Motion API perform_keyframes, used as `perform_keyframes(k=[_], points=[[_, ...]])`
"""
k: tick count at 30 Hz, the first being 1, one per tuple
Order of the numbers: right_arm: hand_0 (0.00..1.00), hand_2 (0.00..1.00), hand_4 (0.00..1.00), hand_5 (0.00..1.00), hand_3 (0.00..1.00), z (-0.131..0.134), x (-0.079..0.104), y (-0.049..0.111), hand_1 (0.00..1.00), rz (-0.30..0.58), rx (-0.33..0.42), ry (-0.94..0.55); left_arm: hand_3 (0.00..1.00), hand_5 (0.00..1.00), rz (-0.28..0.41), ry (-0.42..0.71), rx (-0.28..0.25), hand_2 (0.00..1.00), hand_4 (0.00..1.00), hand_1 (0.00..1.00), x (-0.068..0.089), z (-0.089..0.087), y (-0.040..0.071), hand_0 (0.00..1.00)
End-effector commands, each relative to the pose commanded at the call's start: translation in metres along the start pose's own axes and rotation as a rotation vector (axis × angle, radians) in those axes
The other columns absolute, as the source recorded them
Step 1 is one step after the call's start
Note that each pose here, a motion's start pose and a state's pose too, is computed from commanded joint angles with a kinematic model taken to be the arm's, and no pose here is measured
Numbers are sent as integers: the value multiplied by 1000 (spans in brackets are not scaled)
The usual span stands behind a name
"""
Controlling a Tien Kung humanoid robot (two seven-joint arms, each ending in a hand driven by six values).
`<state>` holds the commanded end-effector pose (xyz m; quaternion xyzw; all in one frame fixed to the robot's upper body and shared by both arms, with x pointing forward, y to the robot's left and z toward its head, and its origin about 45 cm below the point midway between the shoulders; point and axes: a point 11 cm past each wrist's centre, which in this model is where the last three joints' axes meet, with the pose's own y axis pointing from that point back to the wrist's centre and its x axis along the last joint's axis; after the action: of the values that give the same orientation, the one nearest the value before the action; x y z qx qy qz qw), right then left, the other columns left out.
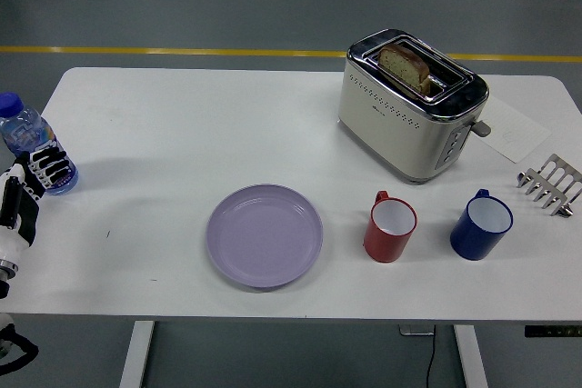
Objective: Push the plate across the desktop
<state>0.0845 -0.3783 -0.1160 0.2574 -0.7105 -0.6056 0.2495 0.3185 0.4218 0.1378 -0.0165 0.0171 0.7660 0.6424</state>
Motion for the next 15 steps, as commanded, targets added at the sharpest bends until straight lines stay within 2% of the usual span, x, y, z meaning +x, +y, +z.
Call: perform_keyframes(k=[4,15], points=[[656,710,437,267,612,-1,0,0,652,2,3,1,634,998,16,9,36,698,455,712,5,-3,0,726],[656,711,438,263,613,-1,0,0,652,5,3,7,637,998,44,31,44,697,463,707,10,-6,3,714]])
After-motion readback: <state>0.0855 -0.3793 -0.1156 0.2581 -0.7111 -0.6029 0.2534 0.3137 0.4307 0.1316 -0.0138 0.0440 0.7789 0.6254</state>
